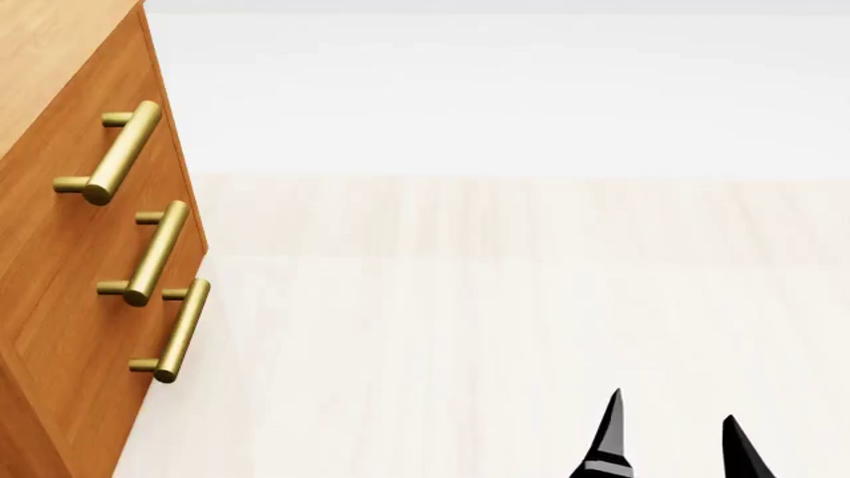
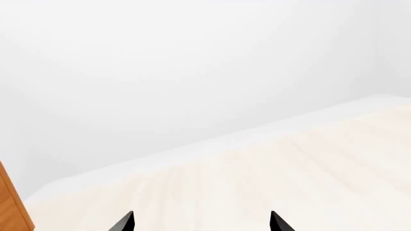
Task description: Put the bowl on top of the cabinet.
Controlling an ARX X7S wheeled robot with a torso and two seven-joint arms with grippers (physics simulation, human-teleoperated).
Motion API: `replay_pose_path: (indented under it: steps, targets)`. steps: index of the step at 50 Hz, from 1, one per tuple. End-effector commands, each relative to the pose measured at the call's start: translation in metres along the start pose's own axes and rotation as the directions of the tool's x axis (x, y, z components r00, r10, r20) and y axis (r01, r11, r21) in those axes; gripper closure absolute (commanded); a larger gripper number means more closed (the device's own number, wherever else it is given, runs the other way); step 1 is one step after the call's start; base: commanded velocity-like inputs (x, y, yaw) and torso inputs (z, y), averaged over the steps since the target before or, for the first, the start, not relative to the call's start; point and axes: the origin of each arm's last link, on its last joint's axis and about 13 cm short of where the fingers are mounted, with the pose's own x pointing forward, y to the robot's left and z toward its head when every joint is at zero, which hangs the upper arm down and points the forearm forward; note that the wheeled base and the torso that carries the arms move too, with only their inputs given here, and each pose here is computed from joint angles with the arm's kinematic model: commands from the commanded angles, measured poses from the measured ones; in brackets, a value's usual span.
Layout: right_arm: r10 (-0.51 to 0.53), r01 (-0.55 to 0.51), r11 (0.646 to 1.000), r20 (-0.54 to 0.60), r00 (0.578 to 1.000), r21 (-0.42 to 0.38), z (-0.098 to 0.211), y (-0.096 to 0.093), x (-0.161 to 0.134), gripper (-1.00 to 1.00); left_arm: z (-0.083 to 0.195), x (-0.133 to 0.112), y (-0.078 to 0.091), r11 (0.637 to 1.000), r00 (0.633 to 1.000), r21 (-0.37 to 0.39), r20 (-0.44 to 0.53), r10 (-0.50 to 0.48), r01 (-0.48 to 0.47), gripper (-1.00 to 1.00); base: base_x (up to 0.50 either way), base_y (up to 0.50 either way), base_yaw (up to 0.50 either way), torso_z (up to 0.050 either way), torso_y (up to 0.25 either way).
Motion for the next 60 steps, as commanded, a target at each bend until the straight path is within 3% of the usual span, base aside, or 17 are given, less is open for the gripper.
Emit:
replay_pose_path:
  steps: [1, 60]
  targets:
    - [0.005, -0.005, 1.000, 0.013, 1.000, -0.004, 0.000, 0.000, 0.001, -1.00, -0.001, 0.001, 0.000, 0.999, 1.000, -0.016, -0.011, -0.028, 0.028, 1.00, 0.00, 0.00, 0.00, 0.000, 0.000]
    - [-0.001, 0.001, 1.000, 0.004, 1.000, -0.011, -0.002, 0.000, 0.004, -1.00, -0.012, 0.029, 0.006, 1.000, 1.000, -0.001, 0.003, 0.030, -0.030, 1.00, 0.00, 0.00, 0.00, 0.000, 0.000]
